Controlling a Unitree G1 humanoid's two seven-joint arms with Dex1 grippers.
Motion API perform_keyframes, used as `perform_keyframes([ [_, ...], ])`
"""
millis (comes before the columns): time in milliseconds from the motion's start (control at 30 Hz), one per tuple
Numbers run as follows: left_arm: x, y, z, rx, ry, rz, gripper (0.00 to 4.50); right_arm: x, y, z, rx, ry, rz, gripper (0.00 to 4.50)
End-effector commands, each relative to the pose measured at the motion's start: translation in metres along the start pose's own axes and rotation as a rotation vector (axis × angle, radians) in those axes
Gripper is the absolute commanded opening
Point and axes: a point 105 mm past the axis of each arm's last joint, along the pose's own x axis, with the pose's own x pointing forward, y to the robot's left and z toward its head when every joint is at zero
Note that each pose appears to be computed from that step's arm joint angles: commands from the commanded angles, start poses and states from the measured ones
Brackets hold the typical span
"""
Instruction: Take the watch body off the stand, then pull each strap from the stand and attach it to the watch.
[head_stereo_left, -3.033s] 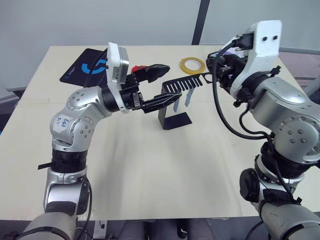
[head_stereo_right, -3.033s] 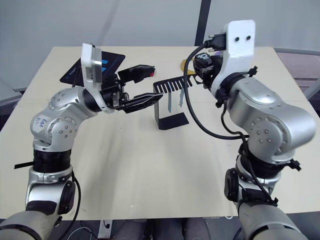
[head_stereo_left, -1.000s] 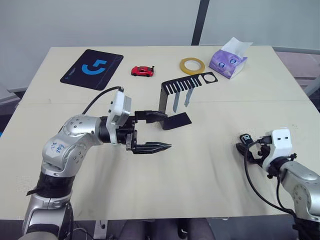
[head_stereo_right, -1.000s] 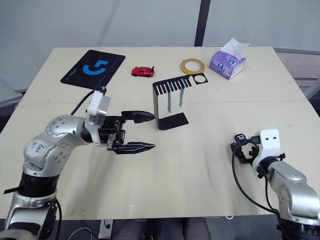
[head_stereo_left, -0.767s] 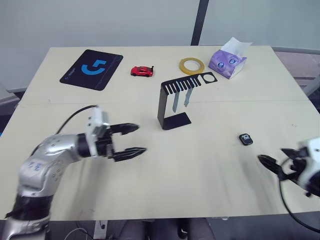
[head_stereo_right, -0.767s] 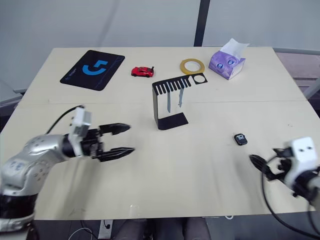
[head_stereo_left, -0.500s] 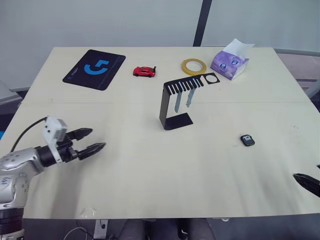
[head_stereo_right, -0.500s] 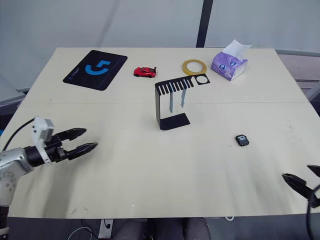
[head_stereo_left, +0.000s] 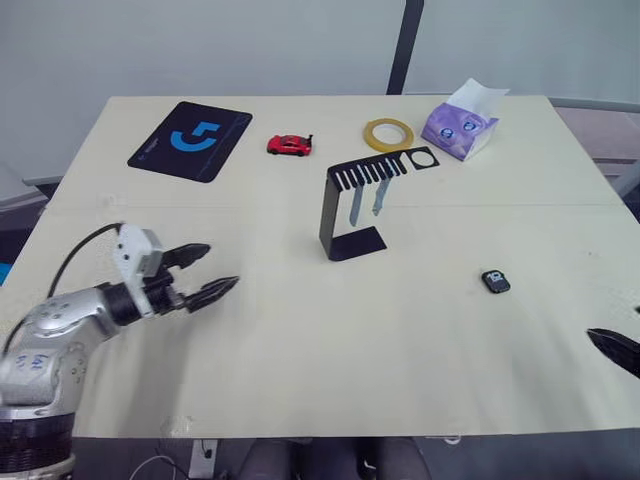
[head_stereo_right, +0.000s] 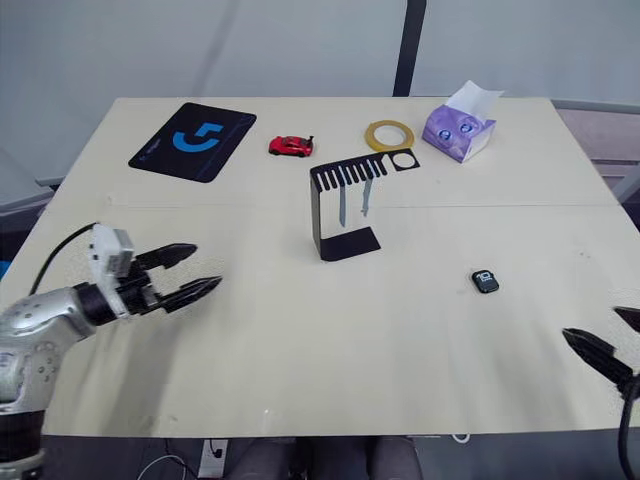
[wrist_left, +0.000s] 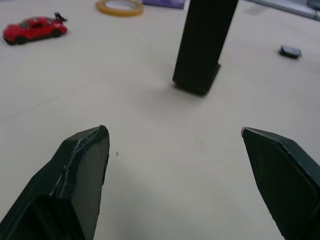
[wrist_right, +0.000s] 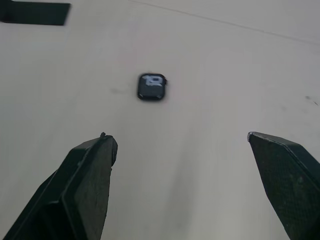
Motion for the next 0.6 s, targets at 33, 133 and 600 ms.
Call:
perform_keyframes([
  [33, 0.025, -0.026, 0.01, 0.077, 0.004, 0.043, 4.5, 0.021, 0.046, 0.033, -0.029, -0.101, 0.163, 4.49],
  [133, 0.041, -0.037, 0.015, 0.059, -0.01, 0.102, 4.5, 0.038, 0.084, 0.055, -0.035, -0.17, 0.298, 4.49],
  [600, 0.1, -0.054, 0.017, 0.079, -0.049, 0.23, 4.5, 0.077, 0.157, 0.096, -0.041, -0.271, 0.561, 4.49],
])
